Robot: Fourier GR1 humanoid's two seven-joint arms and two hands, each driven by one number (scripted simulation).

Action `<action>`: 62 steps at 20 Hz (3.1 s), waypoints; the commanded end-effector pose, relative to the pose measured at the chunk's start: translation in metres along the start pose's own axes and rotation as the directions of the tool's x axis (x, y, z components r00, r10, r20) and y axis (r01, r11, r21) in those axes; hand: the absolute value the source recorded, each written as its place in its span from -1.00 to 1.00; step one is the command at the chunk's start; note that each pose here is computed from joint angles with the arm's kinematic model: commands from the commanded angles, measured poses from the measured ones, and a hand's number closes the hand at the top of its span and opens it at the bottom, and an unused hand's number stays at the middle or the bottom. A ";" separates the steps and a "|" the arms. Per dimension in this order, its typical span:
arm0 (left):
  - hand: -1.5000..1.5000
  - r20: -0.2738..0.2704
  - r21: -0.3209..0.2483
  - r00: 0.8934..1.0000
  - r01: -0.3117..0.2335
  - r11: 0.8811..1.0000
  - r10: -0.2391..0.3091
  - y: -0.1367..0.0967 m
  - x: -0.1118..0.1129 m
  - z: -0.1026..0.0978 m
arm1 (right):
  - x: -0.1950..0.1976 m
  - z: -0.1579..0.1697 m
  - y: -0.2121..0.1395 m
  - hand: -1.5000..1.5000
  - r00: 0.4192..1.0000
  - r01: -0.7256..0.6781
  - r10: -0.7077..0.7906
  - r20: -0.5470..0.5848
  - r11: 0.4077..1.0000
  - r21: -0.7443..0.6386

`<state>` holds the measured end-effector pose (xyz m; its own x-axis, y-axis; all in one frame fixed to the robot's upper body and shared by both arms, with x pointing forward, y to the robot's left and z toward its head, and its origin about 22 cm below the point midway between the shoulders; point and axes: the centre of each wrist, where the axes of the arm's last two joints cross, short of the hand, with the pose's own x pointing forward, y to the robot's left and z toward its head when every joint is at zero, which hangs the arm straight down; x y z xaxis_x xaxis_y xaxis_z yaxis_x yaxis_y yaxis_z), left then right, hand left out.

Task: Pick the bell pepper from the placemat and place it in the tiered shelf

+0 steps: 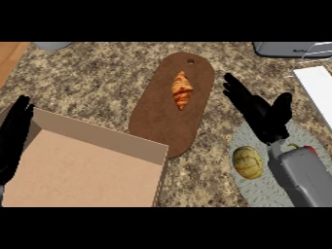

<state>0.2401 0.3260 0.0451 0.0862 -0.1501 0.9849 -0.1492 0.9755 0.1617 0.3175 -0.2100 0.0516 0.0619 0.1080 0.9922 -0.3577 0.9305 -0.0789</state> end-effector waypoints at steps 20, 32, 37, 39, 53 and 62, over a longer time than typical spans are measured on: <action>0.00 -0.150 0.019 0.986 0.072 0.997 -0.069 0.028 -0.038 0.036 | -0.056 0.105 -0.029 -1.00 0.785 -0.455 0.614 -0.083 0.480 -0.750; 0.00 -0.142 -0.007 0.988 0.057 0.998 -0.057 0.022 -0.034 0.034 | -0.045 0.161 -0.064 -1.00 0.380 -0.925 0.716 -0.586 0.305 -0.227; 0.00 -0.138 -0.021 0.989 0.059 0.998 -0.061 0.014 -0.030 0.020 | -0.006 0.142 -0.052 -1.00 0.220 -0.971 0.733 -0.644 0.227 -0.073; 0.00 -0.145 -0.029 0.988 0.051 0.998 -0.055 0.013 -0.042 0.030 | 0.002 0.139 -0.050 -1.00 0.181 -0.978 0.721 -0.669 0.206 -0.043; 0.00 -0.137 -0.016 0.990 0.026 1.000 -0.027 0.022 -0.033 0.010 | -0.015 0.117 -0.052 -1.00 0.109 -0.972 0.688 -0.718 0.223 0.067; 0.00 -0.144 -0.033 0.988 0.053 0.998 -0.058 0.017 -0.022 0.006 | -0.013 0.099 -0.064 -1.00 0.146 -0.977 0.705 -0.694 0.215 0.012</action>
<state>0.2303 0.3427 0.0472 0.0964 -0.1953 0.9760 -0.1048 0.9731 0.2050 0.2390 -0.3066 0.0505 0.4191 0.9079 0.0049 -0.1628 0.0805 -0.9834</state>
